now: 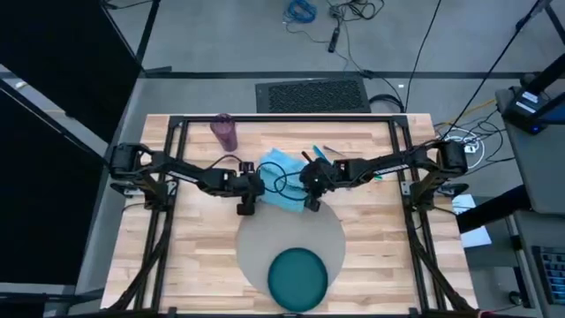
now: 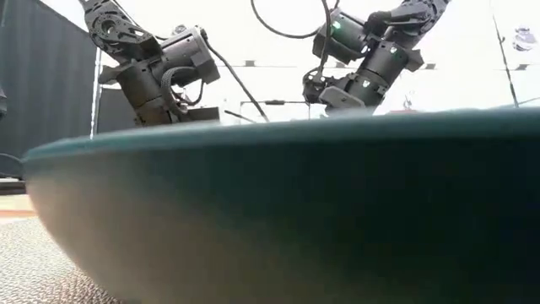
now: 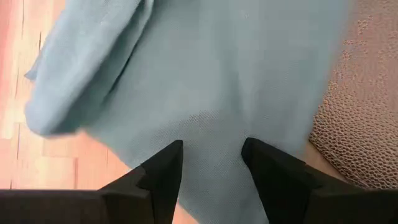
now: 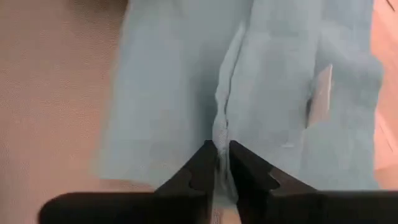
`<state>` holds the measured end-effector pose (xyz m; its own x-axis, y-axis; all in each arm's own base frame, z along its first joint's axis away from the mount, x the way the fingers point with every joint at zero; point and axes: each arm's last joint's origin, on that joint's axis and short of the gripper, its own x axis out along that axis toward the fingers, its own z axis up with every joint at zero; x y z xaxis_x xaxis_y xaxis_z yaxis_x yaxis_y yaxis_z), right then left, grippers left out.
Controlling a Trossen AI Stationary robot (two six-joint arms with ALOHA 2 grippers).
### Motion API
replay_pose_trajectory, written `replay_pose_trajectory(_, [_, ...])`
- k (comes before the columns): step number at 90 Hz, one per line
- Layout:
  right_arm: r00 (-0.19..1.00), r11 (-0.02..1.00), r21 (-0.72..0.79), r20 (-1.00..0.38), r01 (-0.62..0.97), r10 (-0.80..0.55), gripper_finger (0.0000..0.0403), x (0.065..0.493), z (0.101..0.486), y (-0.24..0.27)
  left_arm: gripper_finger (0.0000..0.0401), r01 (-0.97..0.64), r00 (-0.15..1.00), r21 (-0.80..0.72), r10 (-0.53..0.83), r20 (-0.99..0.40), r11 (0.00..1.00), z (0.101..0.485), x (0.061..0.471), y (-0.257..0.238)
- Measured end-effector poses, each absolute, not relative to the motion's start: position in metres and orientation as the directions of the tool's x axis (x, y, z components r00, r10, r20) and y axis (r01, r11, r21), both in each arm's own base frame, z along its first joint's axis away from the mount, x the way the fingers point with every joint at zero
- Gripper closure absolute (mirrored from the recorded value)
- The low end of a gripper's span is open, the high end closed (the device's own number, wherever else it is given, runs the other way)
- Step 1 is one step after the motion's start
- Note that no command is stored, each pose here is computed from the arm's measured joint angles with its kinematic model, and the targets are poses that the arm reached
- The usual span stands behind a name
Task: Set table place
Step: Fold the blue table napkin
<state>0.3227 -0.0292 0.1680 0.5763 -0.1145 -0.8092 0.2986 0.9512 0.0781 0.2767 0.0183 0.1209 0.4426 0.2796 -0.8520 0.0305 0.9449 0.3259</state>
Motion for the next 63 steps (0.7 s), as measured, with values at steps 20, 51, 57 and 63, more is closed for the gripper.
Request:
replay_pose_trajectory(20, [0.58, 0.95, 0.083, -0.806, 0.3, -0.113, 0.0303, 0.323, 0.168, -0.029, 0.023, 0.03, 0.442, 0.326, 0.28, -0.852, 0.945, 0.121, 0.277, 0.018])
replay_pose_trajectory(51, [0.547, 0.951, 0.063, -0.828, 0.303, -0.12, 0.031, 0.325, 0.157, -0.029, 0.023, 0.017, 0.442, 0.32, 0.28, -0.852, 0.947, 0.121, 0.277, 0.018])
replay_pose_trajectory(57, [0.524, 0.95, 0.046, -0.842, 0.31, -0.13, 0.0336, 0.325, 0.15, -0.03, 0.023, 0.011, 0.441, 0.317, 0.28, -0.853, 0.948, 0.121, 0.277, 0.018])
replay_pose_trajectory(63, [0.511, 0.95, 0.038, -0.849, 0.31, -0.133, 0.0376, 0.326, 0.145, -0.03, 0.023, 0.009, 0.44, 0.317, 0.281, -0.853, 0.948, 0.121, 0.277, 0.018])
